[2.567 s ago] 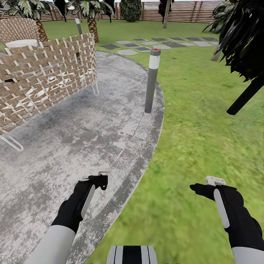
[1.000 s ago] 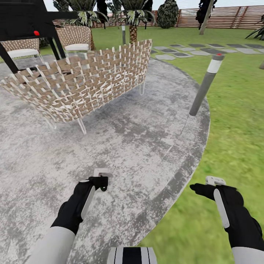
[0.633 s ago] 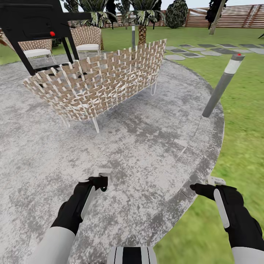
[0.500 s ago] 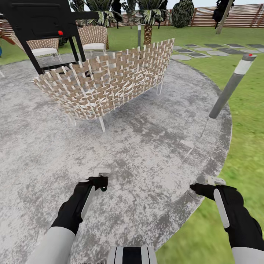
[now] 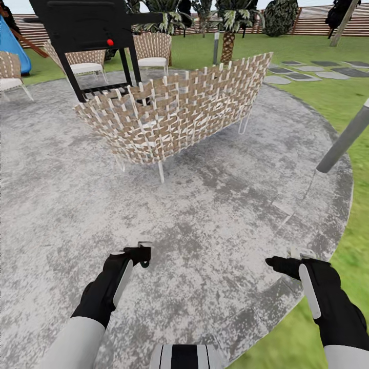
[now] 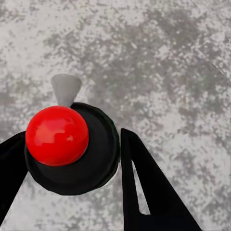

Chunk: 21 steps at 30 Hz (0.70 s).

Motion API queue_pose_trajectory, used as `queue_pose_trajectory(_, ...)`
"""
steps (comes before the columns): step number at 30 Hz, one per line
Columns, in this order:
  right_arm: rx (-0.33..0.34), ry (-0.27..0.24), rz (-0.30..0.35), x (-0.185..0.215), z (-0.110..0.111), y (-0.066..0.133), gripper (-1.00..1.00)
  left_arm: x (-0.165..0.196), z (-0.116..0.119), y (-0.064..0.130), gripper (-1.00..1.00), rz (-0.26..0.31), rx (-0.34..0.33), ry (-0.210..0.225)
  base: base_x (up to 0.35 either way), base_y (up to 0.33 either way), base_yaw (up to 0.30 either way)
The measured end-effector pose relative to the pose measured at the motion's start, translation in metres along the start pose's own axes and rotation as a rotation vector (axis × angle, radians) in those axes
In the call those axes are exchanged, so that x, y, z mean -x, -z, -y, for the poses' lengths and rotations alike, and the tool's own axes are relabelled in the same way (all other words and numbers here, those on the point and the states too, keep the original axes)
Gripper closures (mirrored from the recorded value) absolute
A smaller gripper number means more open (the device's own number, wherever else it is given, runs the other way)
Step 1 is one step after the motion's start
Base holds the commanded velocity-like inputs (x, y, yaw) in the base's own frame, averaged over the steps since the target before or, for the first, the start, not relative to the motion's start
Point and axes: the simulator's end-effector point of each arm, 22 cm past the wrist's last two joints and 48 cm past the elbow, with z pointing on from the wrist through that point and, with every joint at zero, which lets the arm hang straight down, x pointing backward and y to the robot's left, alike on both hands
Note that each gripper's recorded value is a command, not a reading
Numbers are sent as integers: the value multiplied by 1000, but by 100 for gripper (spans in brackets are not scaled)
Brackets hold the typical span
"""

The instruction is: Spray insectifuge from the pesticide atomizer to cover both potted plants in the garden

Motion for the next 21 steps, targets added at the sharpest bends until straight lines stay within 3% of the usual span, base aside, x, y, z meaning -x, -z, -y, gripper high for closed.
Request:
queue_pose_trajectory(5, 3, 0, 1, 0, 0, 0, -100, 0, 0, 0, 100, 0, -1, 0, 255, 247, -37)
queue_pose_trajectory(13, 4, -1, 6, 2, -1, 2, -100, 3, 0, 2, 100, 5, -1, 0, 212, 286, -203)
queue_pose_trajectory(21, 5, -1, 11, 4, -1, 4, -100, 5, 1, 3, 100, 9, -1, 0, 58, 332, -118)
